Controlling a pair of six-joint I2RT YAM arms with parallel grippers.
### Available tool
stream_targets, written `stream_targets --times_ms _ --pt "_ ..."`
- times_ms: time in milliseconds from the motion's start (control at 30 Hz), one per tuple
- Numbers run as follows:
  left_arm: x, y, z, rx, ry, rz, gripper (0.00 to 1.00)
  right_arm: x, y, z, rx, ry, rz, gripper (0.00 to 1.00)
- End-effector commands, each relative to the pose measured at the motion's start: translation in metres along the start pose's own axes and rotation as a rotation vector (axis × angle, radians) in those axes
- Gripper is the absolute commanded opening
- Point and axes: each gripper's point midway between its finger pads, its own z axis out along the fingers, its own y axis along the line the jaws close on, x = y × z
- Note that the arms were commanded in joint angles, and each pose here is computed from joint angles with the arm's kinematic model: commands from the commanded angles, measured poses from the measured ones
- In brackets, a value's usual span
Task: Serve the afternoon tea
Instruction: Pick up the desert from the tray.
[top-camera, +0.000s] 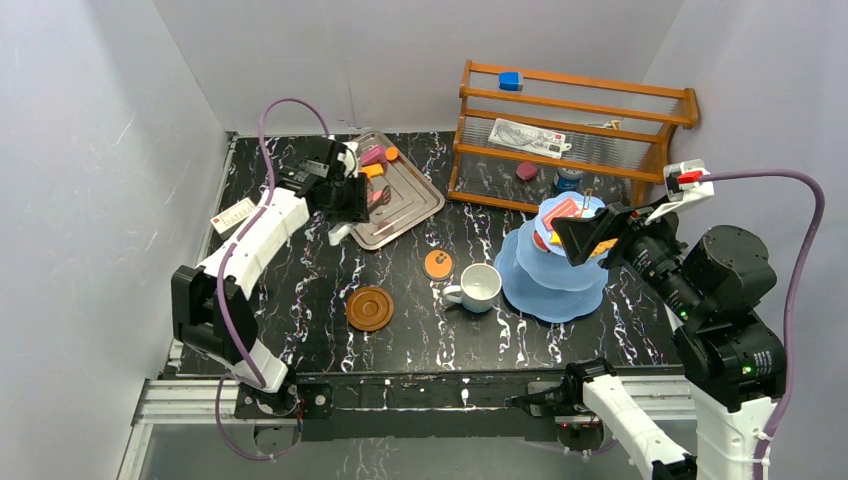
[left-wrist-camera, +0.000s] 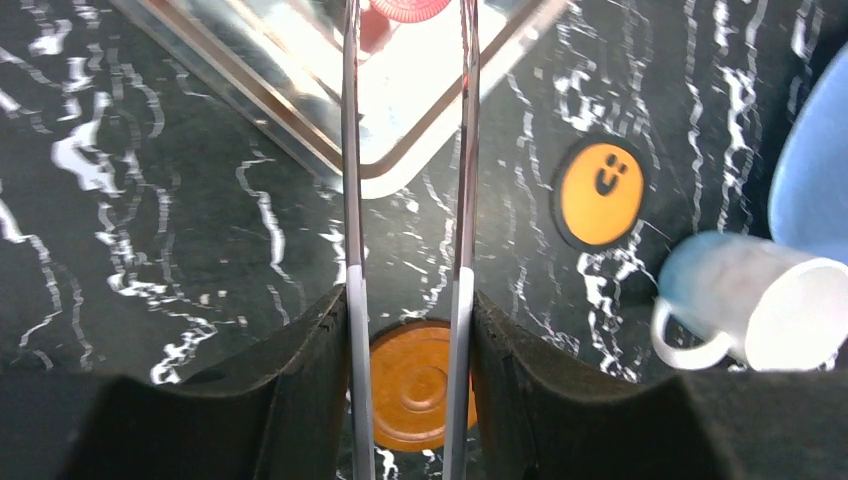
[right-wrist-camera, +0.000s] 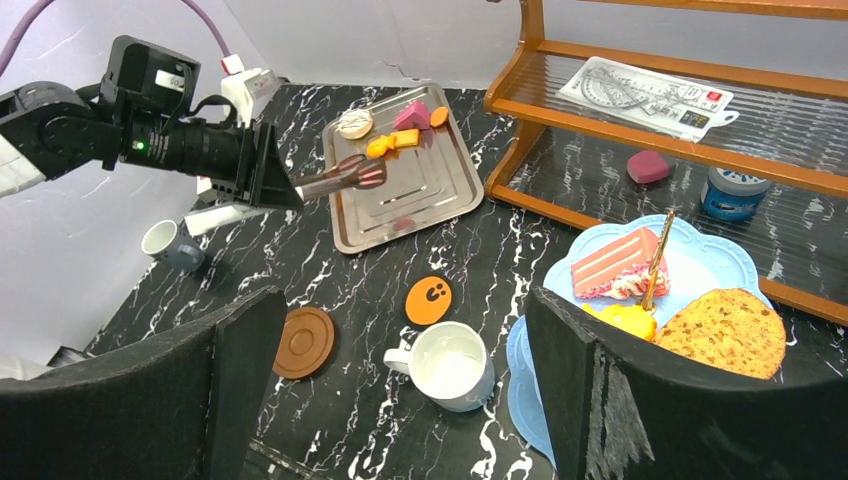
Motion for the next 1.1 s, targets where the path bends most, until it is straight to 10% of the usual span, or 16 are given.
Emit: stream_targets --times_ms 0,1067 --pt "-0.002 -0.051 -0.029 0.123 -0.056 0.07 0.37 -0.021 0.004 -0.004 -0.002 -0.058 -0.026 0.99" --pt "0.107 -0.259 -0.119 0.627 -0.015 0.401 0.36 -0.033 0.01 -0.013 -0.005 -0.068 -0.011 0.99"
